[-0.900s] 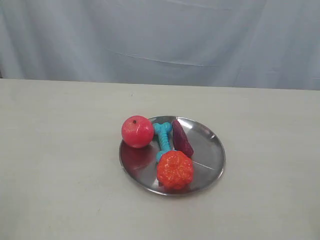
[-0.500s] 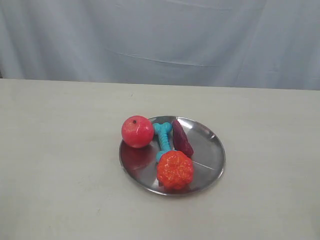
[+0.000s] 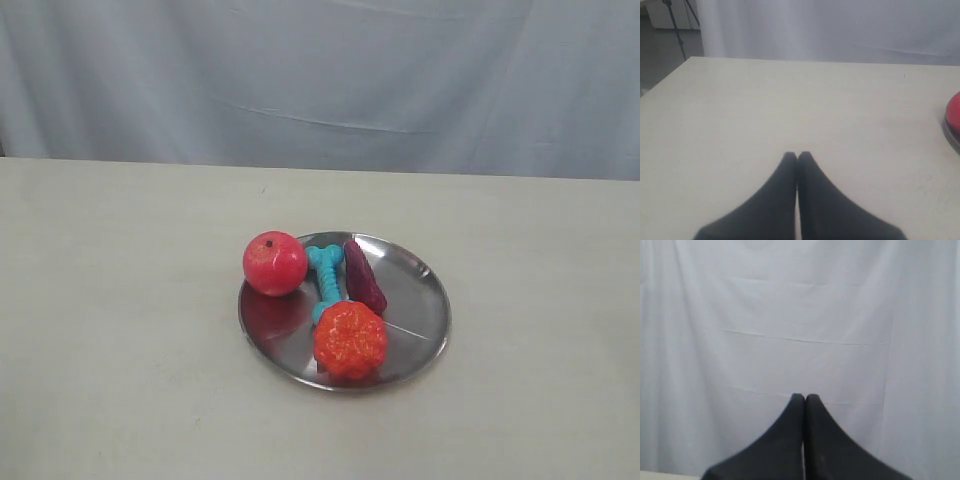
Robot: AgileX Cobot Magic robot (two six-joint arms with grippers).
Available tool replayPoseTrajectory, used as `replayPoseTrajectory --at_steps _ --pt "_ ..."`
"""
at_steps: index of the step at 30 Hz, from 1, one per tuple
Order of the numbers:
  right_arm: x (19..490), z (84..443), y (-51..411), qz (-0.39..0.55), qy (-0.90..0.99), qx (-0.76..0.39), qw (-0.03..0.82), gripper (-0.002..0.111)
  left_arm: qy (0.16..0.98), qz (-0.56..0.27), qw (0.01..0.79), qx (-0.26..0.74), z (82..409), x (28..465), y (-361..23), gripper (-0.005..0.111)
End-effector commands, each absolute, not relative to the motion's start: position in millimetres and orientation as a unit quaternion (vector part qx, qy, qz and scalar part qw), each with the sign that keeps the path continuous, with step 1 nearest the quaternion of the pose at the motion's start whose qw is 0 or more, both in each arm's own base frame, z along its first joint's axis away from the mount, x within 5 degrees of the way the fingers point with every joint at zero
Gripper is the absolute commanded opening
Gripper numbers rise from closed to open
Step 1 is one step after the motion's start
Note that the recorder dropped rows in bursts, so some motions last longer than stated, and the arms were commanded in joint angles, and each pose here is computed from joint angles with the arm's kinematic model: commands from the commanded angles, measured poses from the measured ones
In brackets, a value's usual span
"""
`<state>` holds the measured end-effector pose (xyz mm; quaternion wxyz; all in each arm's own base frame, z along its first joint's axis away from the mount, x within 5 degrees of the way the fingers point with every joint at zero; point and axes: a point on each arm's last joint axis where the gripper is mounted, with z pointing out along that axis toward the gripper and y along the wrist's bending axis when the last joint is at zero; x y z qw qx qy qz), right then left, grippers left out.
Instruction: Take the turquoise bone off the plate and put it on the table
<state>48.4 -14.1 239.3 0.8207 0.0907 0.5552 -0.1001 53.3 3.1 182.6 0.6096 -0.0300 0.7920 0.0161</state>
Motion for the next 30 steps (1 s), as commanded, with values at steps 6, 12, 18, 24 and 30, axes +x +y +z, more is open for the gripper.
replayPoseTrajectory --at_steps 6,12,18,24,30 --pt "41 253 -11 0.084 0.454 0.176 0.869 0.000 0.791 0.016 0.611 -0.033 182 53 3 0.000" --pt "52 287 -15 0.076 0.537 0.212 0.813 0.000 0.790 0.013 0.611 -0.036 182 53 3 0.000" --pt "100 320 -29 0.076 0.625 0.250 0.735 0.000 0.790 0.013 0.611 -0.036 182 53 3 0.000" --pt "179 332 -27 0.077 0.716 0.190 0.668 0.000 0.790 0.013 0.611 -0.036 182 53 3 0.000" --pt "257 341 -25 0.017 0.838 0.148 0.525 0.000 0.790 0.013 0.611 -0.036 182 53 3 0.000"
